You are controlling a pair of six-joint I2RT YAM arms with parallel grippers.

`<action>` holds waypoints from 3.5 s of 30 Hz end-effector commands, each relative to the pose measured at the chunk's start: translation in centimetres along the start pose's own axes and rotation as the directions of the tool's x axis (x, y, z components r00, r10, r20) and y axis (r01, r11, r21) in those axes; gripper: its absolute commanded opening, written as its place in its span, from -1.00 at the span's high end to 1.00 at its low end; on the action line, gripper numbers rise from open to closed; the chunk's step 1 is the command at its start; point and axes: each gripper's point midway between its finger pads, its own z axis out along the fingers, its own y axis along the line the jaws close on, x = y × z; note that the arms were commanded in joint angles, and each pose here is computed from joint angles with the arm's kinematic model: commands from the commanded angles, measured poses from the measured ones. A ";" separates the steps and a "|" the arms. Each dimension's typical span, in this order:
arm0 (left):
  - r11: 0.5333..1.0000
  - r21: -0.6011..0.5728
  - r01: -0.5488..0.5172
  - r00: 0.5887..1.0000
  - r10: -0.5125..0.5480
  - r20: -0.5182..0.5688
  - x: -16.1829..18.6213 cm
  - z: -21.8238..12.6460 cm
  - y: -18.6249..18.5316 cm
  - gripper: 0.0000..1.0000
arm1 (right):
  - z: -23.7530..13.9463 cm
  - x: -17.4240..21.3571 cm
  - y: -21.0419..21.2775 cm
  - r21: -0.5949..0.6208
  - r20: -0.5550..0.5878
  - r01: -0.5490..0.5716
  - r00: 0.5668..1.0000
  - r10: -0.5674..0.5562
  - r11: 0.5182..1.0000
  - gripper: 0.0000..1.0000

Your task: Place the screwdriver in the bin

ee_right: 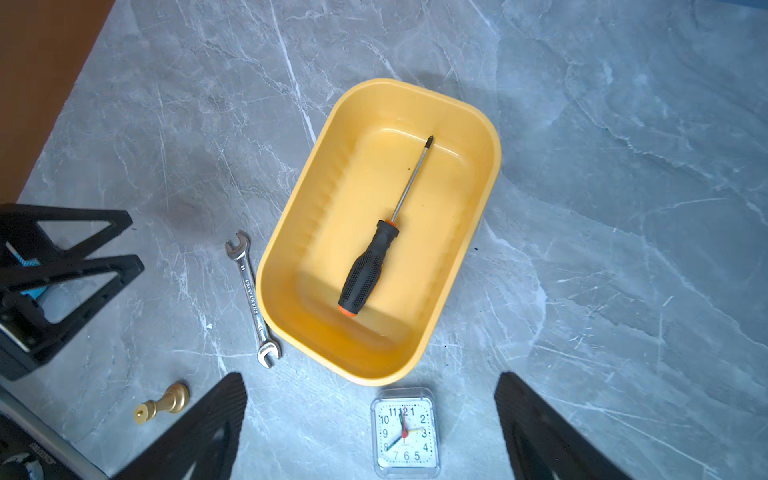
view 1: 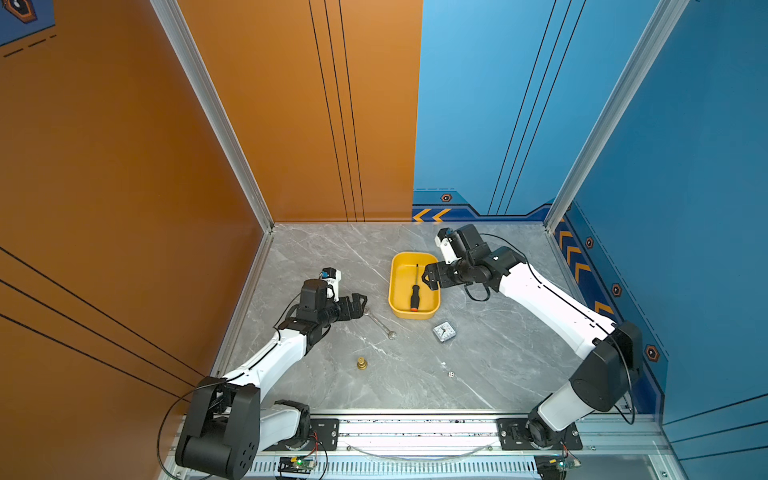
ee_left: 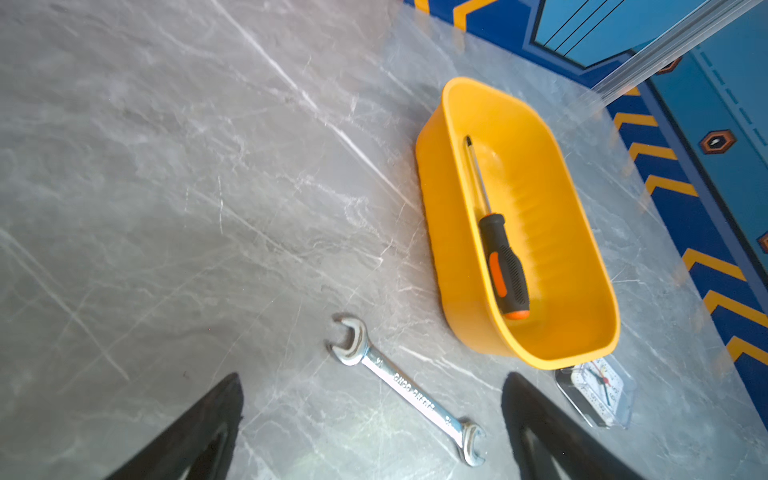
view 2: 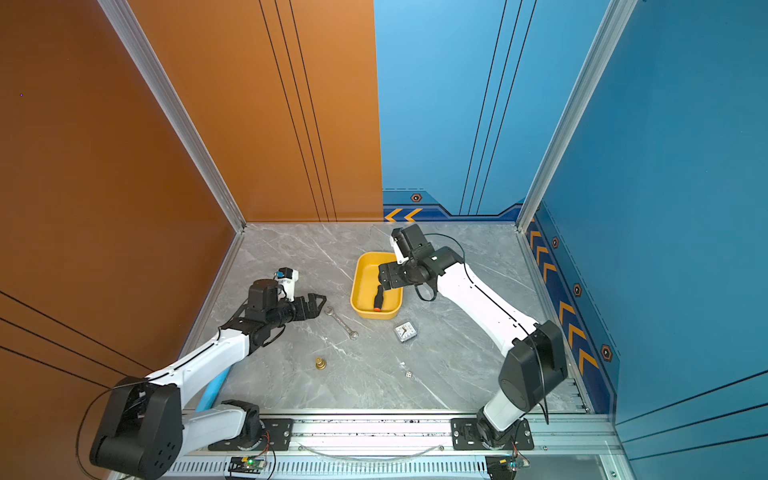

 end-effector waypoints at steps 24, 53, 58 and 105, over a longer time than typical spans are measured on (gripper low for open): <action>0.944 -0.289 -0.161 0.909 0.256 0.329 -6.9 -4.7 3.0 -0.96 | -0.9 7.2 -20.7 0.288 0.448 -0.183 0.894 0.037 0.940 -0.97; 0.847 -0.517 -0.122 0.877 0.335 0.343 -4.6 -2.7 13.4 -0.96 | 0.6 9.7 -25.4 0.359 0.689 -0.335 0.724 -0.005 0.871 -0.98; 0.833 -0.522 -0.184 0.850 0.402 0.342 -3.9 -0.5 13.3 -0.96 | 0.9 9.6 -25.3 0.367 0.683 -0.331 0.731 -0.010 0.869 -1.00; 0.845 -0.501 -0.186 0.897 0.354 0.264 -4.0 0.8 13.9 -0.96 | 2.4 8.8 -25.8 0.415 0.601 -0.313 0.799 0.001 0.855 -1.00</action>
